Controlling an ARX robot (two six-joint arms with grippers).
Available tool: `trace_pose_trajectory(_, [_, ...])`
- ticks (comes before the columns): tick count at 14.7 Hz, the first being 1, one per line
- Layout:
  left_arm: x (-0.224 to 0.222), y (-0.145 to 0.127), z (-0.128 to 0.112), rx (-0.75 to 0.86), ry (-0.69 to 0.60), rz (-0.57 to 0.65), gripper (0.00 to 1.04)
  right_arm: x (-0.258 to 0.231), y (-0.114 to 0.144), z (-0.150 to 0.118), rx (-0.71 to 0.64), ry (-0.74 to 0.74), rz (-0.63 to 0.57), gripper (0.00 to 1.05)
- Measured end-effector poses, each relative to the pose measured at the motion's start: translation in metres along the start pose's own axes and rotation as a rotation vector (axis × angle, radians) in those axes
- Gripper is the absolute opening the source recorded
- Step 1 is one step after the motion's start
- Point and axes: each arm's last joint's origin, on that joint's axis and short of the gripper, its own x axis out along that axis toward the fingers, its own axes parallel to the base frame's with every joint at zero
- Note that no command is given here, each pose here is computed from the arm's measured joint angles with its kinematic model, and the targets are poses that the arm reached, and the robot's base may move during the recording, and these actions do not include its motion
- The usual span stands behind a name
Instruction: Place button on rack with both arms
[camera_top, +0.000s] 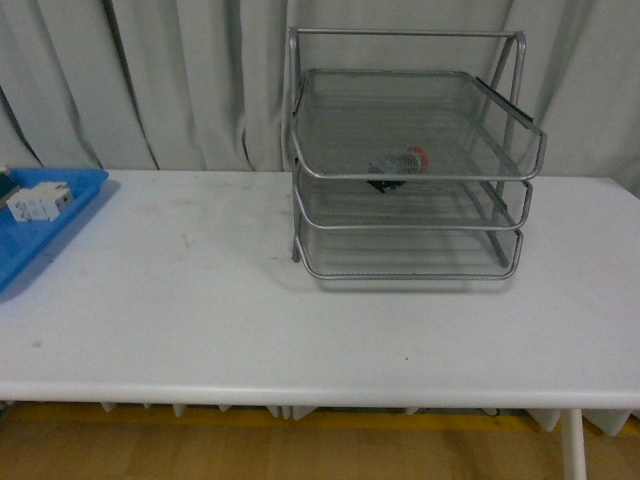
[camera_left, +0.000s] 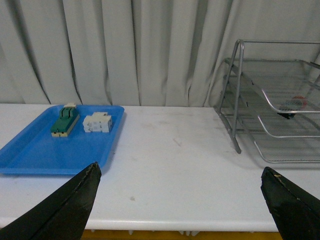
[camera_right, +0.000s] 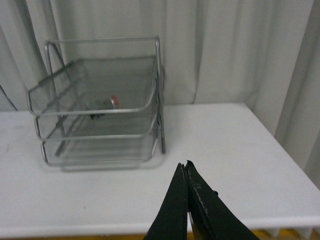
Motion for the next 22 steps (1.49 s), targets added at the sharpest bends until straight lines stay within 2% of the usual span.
trace_pose_trajectory(15, [0.000,0.000,0.000,0.000,0.000,0.000,0.98,-0.020,0.000,-0.003,0.000,-0.001,-0.003,0.02])
trace_pose_trajectory(16, [0.000,0.000,0.000,0.000,0.000,0.000,0.98,-0.020,0.000,-0.003,-0.002,-0.001,-0.003,0.06])
trace_pose_trajectory(19, [0.000,0.000,0.000,0.000,0.000,0.000,0.98,-0.020,0.000,-0.003,-0.002,-0.001,-0.003,0.33])
trace_pose_trajectory(21, [0.000,0.000,0.000,0.000,0.000,0.000,0.98,-0.020,0.000,-0.003,-0.002,-0.001,-0.003,0.59])
trace_pose_trajectory(22, [0.000,0.000,0.000,0.000,0.000,0.000,0.98,-0.020,0.000,-0.003,-0.002,-0.001,-0.003,0.68])
